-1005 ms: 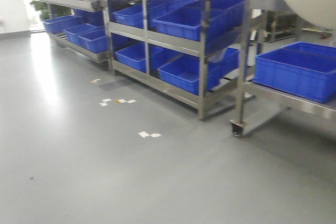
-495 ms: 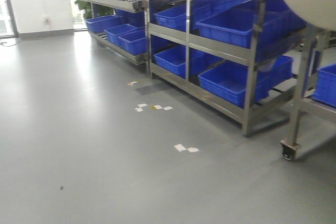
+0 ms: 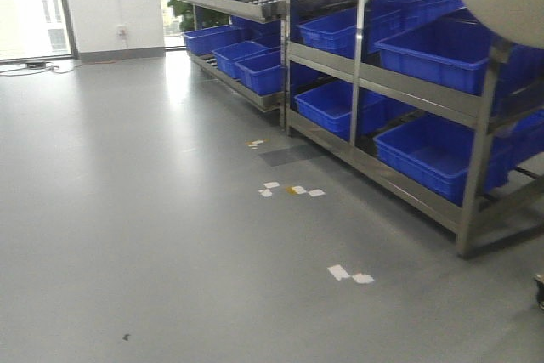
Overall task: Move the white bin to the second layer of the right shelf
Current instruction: 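Turn and drive toward the windows holding the bin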
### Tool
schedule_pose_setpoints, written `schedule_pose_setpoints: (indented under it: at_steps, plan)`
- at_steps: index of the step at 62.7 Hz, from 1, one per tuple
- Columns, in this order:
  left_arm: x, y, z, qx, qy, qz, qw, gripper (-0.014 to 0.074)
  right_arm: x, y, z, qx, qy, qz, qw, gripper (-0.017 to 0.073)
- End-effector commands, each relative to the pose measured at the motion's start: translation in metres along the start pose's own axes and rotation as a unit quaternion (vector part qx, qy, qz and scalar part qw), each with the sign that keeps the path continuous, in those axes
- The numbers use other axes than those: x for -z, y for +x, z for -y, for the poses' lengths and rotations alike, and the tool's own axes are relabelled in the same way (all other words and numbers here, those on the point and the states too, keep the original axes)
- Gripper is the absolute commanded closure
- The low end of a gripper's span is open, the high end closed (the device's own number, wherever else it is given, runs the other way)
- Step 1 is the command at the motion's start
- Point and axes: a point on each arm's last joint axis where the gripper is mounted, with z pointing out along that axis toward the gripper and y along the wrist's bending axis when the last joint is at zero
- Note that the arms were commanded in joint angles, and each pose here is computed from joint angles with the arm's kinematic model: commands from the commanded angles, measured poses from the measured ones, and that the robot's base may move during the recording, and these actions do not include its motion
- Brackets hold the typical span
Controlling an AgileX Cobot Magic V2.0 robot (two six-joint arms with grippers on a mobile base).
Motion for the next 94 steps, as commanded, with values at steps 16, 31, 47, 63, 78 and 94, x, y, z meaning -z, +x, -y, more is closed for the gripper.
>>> schedule_pose_setpoints:
  at_steps: [16, 31, 47, 63, 78, 94]
  plan:
    - [-0.0008, 0.0045, -0.0005, 0.010, 0.001, 0.026, 1.000, 0.0509, 0.0052, -0.0178, -0.0015, -0.002, -0.003, 0.064, 0.998, 0.0504]
    - [-0.0008, 0.0045, -0.0005, 0.010, 0.001, 0.026, 1.000, 0.0509, 0.0052, -0.0178, -0.0015, -0.002, -0.003, 0.064, 0.998, 0.0504]
    - [-0.0008, 0.0045, -0.0005, 0.010, 0.001, 0.026, 1.000, 0.0509, 0.0052, -0.0178, -0.0015, -0.002, -0.003, 0.064, 0.998, 0.0504]
    - [-0.0008, 0.0045, -0.0005, 0.010, 0.001, 0.026, 1.000, 0.0509, 0.0052, -0.0178, -0.0015, -0.002, -0.003, 0.064, 0.998, 0.0504]
    - [-0.0008, 0.0045, -0.0005, 0.010, 0.001, 0.026, 1.000, 0.0509, 0.0052, -0.0178, -0.0015, -0.002, -0.003, 0.064, 0.998, 0.0504]
    - [-0.0008, 0.0045, -0.0005, 0.010, 0.001, 0.026, 1.000, 0.0509, 0.0052, -0.0178, -0.0015, -0.002, -0.003, 0.064, 0.998, 0.0504]
